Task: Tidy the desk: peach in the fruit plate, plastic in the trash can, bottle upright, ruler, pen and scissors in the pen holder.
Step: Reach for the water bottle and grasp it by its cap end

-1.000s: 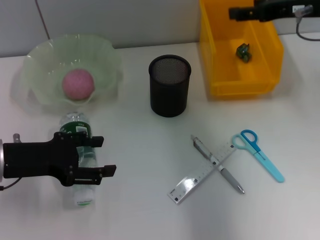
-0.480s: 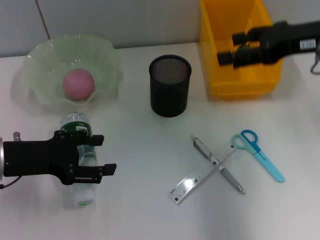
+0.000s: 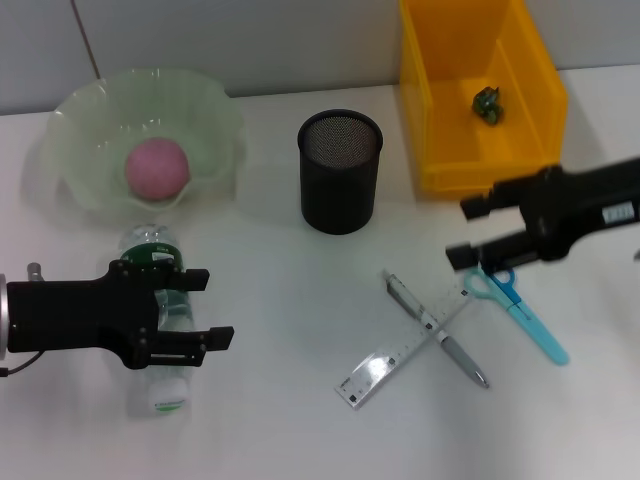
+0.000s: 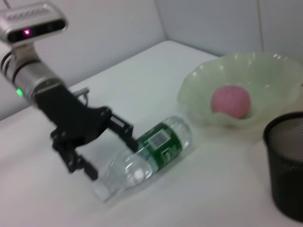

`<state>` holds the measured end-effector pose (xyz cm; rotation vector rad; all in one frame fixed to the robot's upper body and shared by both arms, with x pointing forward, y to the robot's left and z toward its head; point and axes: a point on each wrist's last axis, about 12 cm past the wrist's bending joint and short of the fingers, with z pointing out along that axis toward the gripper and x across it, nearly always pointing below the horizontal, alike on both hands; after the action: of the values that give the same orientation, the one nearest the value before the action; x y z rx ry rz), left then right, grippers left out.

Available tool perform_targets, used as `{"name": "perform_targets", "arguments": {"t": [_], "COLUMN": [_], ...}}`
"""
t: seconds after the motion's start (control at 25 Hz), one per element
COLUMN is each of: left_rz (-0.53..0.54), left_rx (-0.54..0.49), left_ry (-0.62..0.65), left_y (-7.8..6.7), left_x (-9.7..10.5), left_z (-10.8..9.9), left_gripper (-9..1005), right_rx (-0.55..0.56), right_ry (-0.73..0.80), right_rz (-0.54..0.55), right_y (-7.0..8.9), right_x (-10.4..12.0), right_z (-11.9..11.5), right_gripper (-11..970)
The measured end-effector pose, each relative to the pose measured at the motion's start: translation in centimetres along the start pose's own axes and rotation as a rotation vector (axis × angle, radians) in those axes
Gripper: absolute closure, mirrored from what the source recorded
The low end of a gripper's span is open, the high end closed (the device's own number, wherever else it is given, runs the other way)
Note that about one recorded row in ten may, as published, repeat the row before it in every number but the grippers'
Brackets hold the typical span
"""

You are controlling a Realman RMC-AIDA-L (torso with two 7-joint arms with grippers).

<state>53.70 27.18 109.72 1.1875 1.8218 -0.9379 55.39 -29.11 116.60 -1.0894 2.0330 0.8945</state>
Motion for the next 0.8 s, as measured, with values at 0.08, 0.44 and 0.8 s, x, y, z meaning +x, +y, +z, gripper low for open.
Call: {"name": "perform_targets", "arguments": {"t": [0.08,0.44,0.8], "left_rz": [0.0,-0.007,-0.025], "left_rx": [0.0,0.001,0.003], "left_ry": [-0.001,-0.004,-0.003], "left_y": [0.0,0.0,0.0], "left_x": [0.0,-0.1,-0.3], "left_z": [0.0,0.1,0.0], "left_gripper": [197,199,200], "right_rx": [-0.01,-0.071,-0.076], "right_ry": [-0.001,-0.009,-0.009], "right_rz": [-0.001,-0.008,0.0], "right_y": [0.0,0.3,0.3], "right_x": [0.5,3.5,3.8], "right_z": [0.2,1.2,1.5], "right_gripper": [133,132,133]}}
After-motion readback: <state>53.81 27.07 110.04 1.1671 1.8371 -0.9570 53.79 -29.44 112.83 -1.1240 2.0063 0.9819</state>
